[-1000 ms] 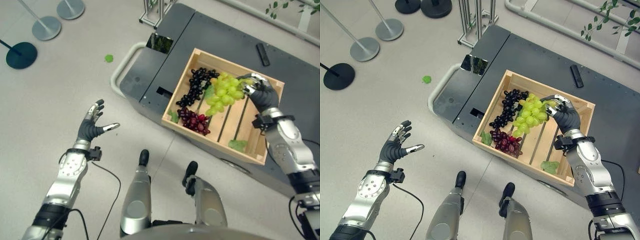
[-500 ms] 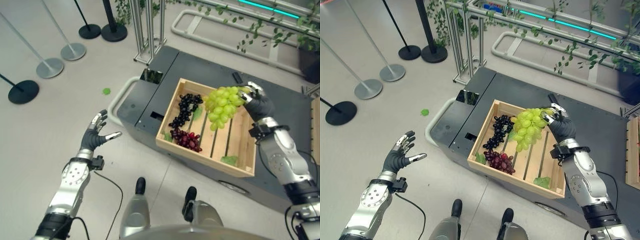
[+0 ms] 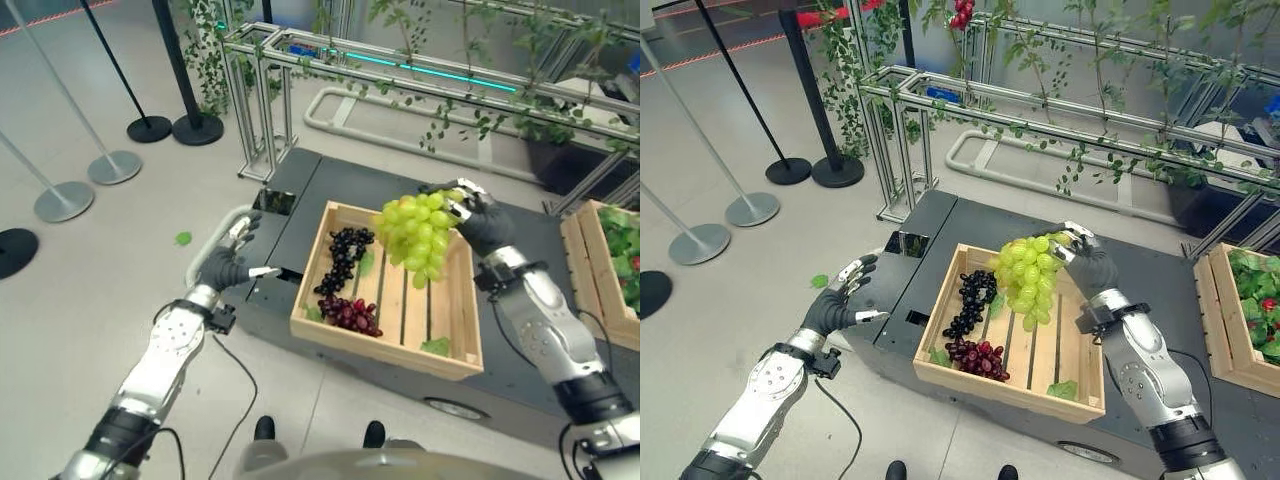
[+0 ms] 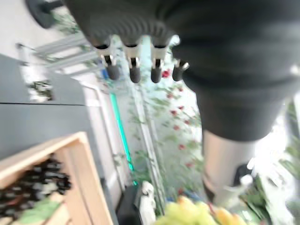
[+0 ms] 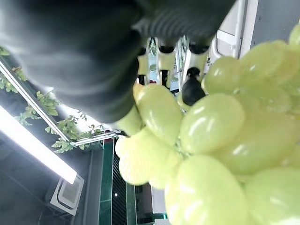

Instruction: Pick up the fruits from the basket on one side to the basket on the other side

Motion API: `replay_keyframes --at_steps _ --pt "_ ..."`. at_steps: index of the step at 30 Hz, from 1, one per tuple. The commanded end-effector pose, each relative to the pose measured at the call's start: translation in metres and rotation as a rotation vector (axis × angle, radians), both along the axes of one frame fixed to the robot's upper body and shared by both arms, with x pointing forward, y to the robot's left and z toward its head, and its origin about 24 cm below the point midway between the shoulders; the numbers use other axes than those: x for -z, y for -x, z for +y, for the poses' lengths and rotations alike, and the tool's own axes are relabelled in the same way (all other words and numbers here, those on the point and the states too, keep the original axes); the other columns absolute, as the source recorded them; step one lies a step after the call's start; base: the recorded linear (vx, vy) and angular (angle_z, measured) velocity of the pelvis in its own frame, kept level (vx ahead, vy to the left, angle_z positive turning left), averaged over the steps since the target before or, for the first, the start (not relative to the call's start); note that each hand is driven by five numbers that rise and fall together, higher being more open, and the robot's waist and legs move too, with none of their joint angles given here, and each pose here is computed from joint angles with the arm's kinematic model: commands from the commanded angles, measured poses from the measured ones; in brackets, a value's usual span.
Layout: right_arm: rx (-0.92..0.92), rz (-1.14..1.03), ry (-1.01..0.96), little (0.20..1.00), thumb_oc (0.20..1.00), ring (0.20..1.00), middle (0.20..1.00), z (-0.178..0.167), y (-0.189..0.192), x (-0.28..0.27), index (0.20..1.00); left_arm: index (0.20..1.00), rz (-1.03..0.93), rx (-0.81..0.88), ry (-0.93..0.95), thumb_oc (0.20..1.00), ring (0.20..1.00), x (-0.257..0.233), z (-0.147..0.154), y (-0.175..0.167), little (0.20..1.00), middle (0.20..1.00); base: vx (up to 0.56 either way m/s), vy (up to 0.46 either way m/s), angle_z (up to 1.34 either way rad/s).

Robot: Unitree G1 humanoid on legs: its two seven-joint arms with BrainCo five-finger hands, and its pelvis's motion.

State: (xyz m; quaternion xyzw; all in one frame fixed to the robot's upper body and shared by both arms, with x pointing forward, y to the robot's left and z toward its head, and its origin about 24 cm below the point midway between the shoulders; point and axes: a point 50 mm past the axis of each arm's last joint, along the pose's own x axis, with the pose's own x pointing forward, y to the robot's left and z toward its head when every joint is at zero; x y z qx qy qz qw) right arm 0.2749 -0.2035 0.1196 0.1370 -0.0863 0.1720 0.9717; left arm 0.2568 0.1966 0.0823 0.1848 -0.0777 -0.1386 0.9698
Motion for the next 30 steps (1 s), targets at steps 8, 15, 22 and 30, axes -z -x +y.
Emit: replay_keyframes --at_steps 8,15,22,30 --pt "-0.141 -0.14 0.037 0.2 0.2 0.2 0.2 0.025 0.003 -0.029 0.2 1.0 -0.169 0.188 -0.175 1.0 1.0 -0.04 -0.029 -0.019 1.0 1.0 0.02 0.007 -0.12" --pt "-0.198 -0.152 0.053 0.2 0.2 0.2 0.2 0.037 0.004 -0.031 0.2 1.0 -0.21 0.253 -0.262 1.0 1.0 -0.049 -0.044 -0.031 1.0 1.0 0.01 0.001 0.01" --pt "-0.25 -0.199 0.078 0.2 0.2 0.2 0.2 0.049 0.002 -0.041 0.2 1.0 -0.209 0.36 -0.289 1.0 1.0 -0.053 -0.06 -0.031 1.0 1.0 0.0 0.002 -0.01" --pt "-0.302 -0.235 0.094 0.2 0.2 0.2 0.2 0.062 0.0 -0.048 0.2 1.0 -0.244 0.451 -0.327 1.0 1.0 -0.061 -0.079 -0.031 1.0 1.0 0.0 0.002 -0.05"
